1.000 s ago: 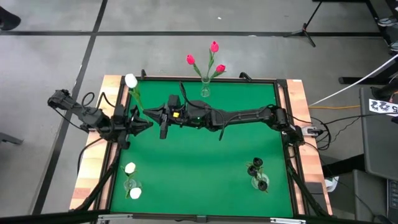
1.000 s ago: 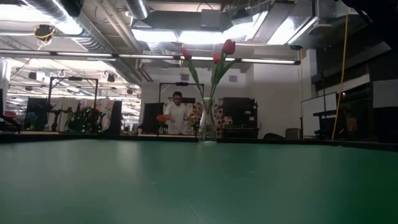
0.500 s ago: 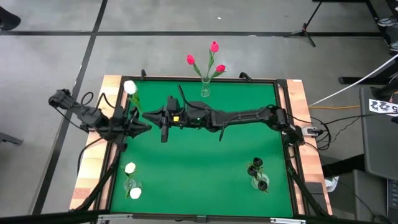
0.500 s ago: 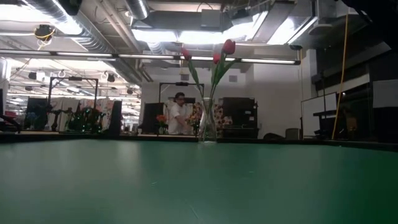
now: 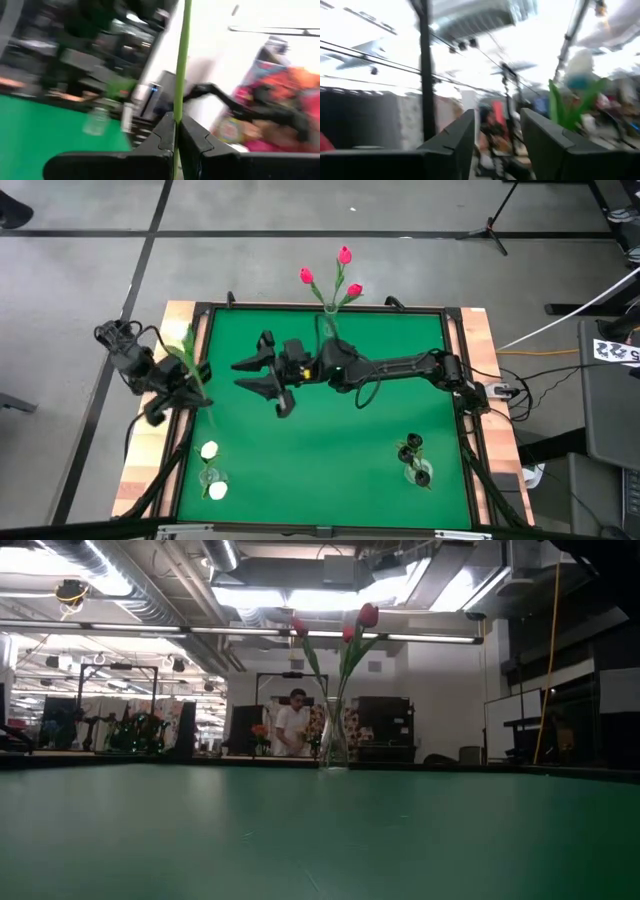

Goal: Sort flowers into vase by color
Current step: Put the white tulip into the bottom left transparent vase

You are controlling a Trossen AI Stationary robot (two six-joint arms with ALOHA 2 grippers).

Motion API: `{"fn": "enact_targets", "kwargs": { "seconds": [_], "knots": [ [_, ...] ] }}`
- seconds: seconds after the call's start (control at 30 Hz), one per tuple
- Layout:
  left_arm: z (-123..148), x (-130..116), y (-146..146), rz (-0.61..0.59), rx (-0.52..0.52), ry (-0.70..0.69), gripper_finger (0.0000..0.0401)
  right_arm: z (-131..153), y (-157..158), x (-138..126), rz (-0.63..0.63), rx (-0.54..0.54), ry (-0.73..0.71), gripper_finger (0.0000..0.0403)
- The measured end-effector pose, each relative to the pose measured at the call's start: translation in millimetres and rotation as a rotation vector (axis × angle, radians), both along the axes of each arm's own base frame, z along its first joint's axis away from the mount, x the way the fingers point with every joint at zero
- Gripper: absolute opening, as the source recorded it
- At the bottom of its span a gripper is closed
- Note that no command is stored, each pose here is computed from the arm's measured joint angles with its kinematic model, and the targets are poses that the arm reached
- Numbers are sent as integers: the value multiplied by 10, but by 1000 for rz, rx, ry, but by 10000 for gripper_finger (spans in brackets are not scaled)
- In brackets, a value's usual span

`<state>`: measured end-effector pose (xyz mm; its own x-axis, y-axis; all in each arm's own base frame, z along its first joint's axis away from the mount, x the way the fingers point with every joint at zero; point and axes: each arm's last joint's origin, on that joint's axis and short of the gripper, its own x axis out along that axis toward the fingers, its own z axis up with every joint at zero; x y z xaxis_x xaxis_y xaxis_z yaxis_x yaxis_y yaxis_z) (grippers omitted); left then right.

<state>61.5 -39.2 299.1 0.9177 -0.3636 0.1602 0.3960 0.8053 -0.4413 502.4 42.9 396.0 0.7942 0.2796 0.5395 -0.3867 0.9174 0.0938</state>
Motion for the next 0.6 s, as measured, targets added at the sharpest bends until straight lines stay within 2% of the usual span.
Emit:
{"fn": "enact_targets", "kwargs": {
  "seconds": [0.13, 0.3, 0.5, 0.6],
  "knots": [
    [19, -93, -9, -160, -9, -41, 2, 44, 15, -35, 66, 0, -38, 165],
    [14, -131, -53, -282, 0, -45, 2, 24, 16, -21, 82, 16, -6, 165],
    [-64, -135, -129, -358, 27, -36, 2, 3, 17, -8, 81, 15, 19, 166],
    [-144, -115, -166, -327, 37, -27, 2, 2, 11, -7, 80, 15, 20, 166]
  ]
}}
